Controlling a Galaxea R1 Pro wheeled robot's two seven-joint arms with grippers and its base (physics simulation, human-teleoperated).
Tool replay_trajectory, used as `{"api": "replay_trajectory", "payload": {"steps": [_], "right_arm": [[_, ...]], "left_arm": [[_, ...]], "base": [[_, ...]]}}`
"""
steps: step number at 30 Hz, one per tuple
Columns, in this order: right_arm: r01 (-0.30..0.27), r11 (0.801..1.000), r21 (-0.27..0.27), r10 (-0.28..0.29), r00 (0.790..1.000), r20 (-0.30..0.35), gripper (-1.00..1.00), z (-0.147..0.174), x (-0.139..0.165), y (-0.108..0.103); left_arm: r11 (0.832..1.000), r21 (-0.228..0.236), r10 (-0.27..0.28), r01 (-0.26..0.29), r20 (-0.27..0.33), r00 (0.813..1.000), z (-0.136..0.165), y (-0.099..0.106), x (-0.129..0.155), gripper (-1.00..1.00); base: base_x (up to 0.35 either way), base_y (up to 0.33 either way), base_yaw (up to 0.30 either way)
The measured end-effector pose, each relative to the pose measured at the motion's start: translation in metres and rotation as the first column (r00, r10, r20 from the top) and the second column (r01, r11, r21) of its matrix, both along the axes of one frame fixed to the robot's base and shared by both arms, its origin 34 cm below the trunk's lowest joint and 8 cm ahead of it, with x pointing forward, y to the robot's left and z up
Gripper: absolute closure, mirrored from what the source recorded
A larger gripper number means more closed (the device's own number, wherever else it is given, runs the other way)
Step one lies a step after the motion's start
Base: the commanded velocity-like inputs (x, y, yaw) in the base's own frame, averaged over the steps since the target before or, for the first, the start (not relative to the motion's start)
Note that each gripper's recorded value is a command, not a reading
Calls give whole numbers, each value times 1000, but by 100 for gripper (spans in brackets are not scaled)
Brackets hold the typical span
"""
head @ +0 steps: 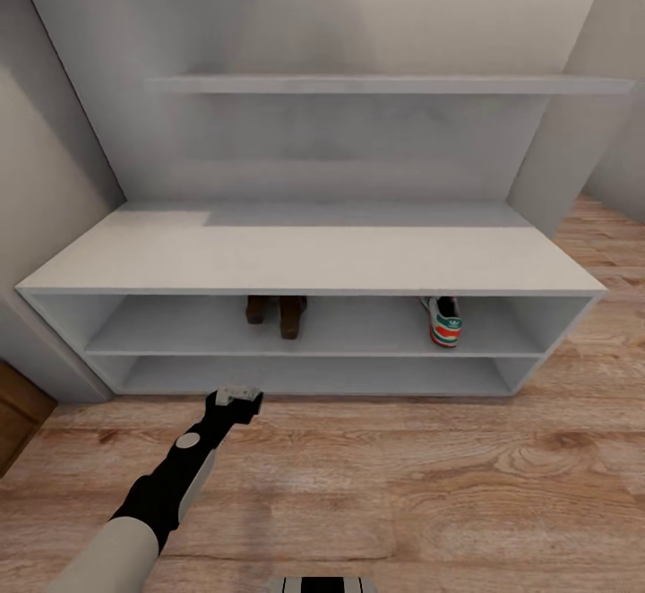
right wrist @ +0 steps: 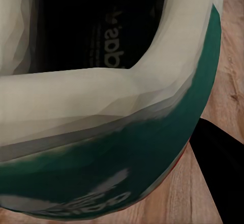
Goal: Pick up the two gym shoes and the two sandals from the corridor floor and place them onto the hallstand (shoe rack) in the corridor, making sure they are on the rack and not on the floor. Arrange them so the two gym shoes are next to each other and the two sandals are next to each other.
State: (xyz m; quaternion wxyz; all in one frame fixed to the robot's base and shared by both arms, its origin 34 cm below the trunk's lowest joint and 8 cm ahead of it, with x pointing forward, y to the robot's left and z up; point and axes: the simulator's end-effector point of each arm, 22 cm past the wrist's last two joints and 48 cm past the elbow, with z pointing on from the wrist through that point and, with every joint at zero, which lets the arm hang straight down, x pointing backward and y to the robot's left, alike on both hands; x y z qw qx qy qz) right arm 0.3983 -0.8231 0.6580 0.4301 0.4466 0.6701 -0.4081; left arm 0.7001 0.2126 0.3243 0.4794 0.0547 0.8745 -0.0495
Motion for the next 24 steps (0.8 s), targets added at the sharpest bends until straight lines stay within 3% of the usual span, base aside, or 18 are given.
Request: {"api": "replay_trajectory", "payload": {"steps": [5, 7, 8, 9, 12, 24], "right_arm": [[0, 1000, 0, 0, 1000, 0, 100, 0, 0, 0], [0, 1000, 0, 0, 1000, 0, 100, 0, 0, 0], [0, 1000, 0, 0, 1000, -1, 100, 0, 0, 0], [0, 1000, 0, 0, 1000, 0, 100, 0, 0, 0], [-1, 1000, -2, 1, 1000, 1, 100, 0, 0, 0], [-4, 1000, -4, 4, 1000, 2, 100, 1, 1, 0]], "left_arm": [[996, -67, -51, 52, 12, 999, 4, 0, -1, -100], [989, -133, -65, 70, 42, 997, 13, 13, 0, -100], [973, -202, -97, 108, 64, 993, 23, 22, -1, -100], [969, -215, -110, 123, 69, 992, 25, 25, -2, -100], [962, -231, -130, 144, 78, 989, 29, 33, -4, -100], [962, -231, -134, 149, 79, 988, 30, 34, -4, -100]], "base": [[-1, 0, 0], [0, 0, 0], [0, 0, 0], [0, 0, 0], [0, 0, 0], [-7, 0, 0]]}}
